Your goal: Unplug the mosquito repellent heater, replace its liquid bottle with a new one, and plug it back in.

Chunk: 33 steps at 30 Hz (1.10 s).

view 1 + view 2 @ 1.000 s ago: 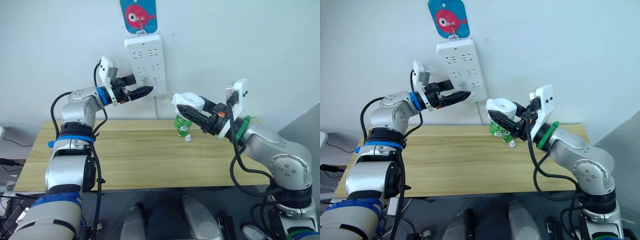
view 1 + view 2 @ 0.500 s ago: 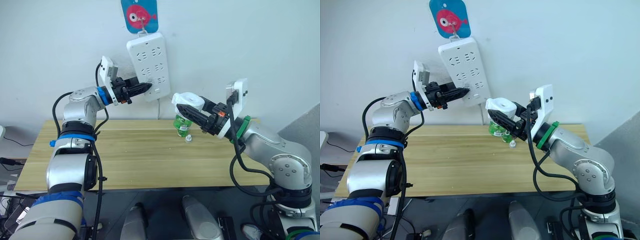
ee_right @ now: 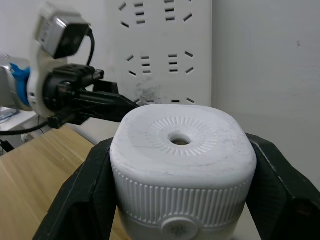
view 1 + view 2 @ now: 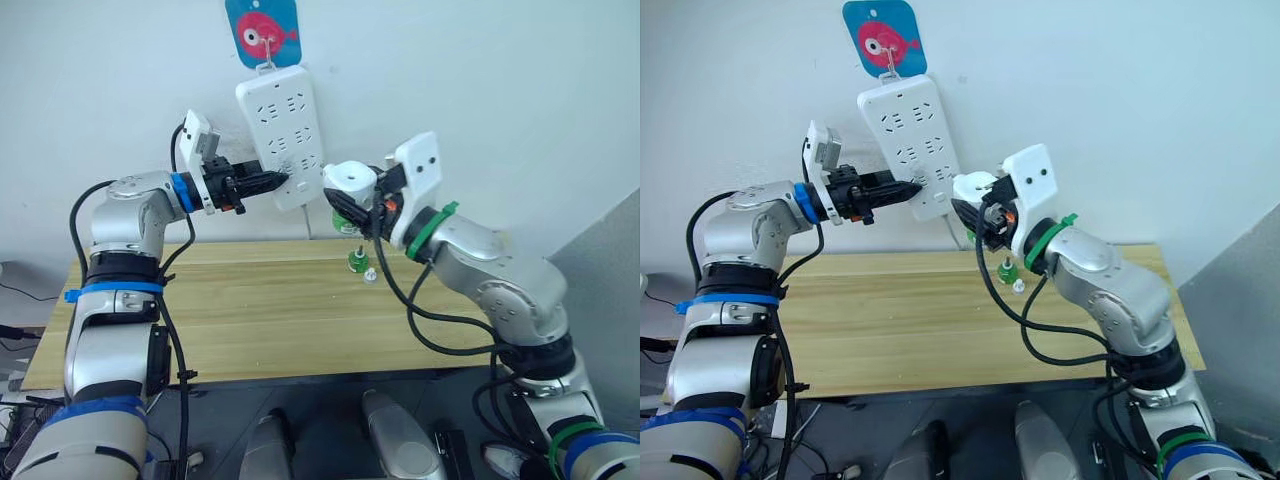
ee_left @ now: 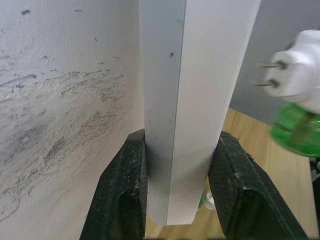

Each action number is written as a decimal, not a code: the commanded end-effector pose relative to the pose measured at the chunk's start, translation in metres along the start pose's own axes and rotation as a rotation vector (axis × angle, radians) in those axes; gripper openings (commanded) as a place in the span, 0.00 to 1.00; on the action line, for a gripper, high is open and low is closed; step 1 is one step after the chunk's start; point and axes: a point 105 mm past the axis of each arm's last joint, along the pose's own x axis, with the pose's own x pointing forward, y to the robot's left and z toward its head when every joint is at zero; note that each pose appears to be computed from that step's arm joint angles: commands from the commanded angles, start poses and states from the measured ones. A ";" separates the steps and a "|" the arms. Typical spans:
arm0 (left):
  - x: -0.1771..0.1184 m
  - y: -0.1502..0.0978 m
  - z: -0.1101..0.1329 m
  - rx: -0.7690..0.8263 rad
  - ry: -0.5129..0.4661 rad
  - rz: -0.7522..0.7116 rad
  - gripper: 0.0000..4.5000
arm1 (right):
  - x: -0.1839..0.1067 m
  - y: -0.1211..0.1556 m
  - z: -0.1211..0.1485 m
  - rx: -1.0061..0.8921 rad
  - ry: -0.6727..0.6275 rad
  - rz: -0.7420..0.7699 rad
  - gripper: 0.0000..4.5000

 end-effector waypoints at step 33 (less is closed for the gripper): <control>-0.002 -0.004 0.013 0.053 -0.022 -0.010 0.30 | 0.028 0.014 0.012 -0.047 -0.068 0.004 0.66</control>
